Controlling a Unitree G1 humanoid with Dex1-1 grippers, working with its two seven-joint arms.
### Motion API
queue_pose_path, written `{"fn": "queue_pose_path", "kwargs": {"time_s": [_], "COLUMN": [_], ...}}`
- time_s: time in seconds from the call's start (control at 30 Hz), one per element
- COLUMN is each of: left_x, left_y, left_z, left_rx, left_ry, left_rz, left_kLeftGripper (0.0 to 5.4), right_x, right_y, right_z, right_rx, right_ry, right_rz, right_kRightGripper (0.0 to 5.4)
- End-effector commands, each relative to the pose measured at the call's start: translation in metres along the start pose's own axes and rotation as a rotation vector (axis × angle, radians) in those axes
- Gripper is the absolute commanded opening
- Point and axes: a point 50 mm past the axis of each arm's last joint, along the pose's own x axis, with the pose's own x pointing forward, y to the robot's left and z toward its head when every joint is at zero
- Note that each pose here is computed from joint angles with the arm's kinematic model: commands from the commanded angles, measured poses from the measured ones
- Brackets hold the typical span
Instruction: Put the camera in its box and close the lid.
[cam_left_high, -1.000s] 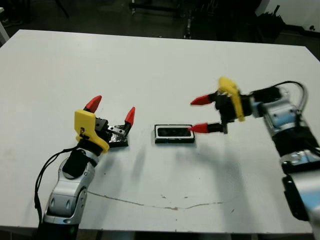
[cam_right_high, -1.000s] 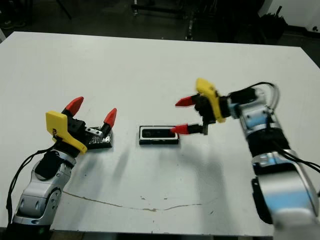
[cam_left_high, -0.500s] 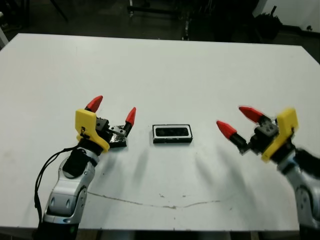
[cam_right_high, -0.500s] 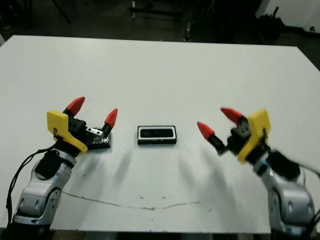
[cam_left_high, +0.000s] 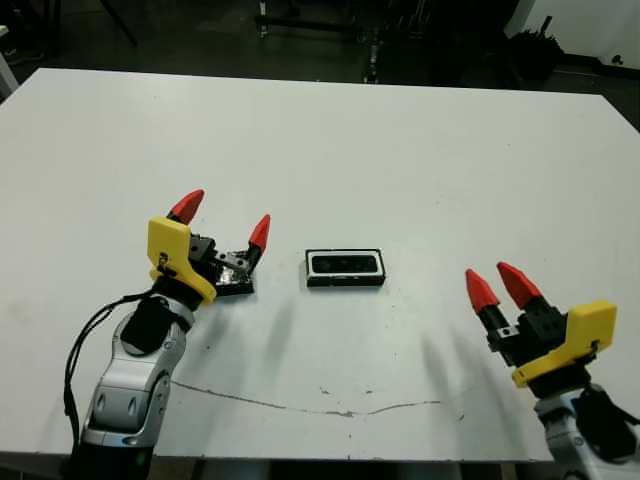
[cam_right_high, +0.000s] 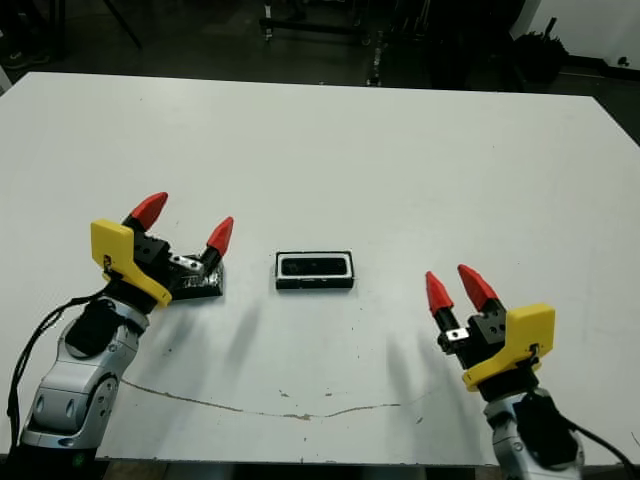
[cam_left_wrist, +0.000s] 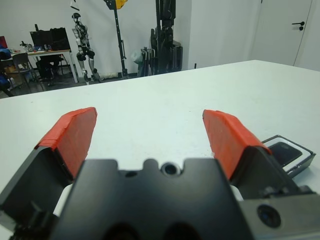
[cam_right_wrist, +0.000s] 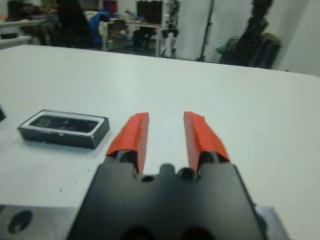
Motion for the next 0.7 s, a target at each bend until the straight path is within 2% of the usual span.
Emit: {"fn": "queue_pose_path", "kwargs": {"time_s": [0.03,0.33,0.4,0.53,0.7], "left_x": [-0.003,-0.004,-0.003,0.0,0.004], "left_y": [0.005,0.016,0.023,0.04,0.066], "left_z": [-0.002,0.006,0.011,0.02,0.034], "left_rx": [0.016,0.062,0.09,0.095,0.187], "left_ry": [0.021,0.019,0.007,0.008,0.096], "left_rz": [-0.003,-0.03,-0.073,-0.231,-0.491], "left_kLeftGripper": [5.4,5.4,5.4,5.4,5.4], "right_x": [-0.002,-0.001,0.0,0.001,0.001], "right_y": [0.0,0.002,0.002,0.003,0.003], "right_z": [-0.005,-0.007,-0.008,-0.008,-0.009], "right_rx": [0.004,-0.017,-0.022,-0.019,-0.008], "right_ry": [-0.006,-0.007,-0.008,-0.021,-0.012], "right_rz": [-0.038,-0.093,-0.094,-0.082,-0.083], "right_kRightGripper": [1.32,0.0,0.0,0.0,0.0]}}
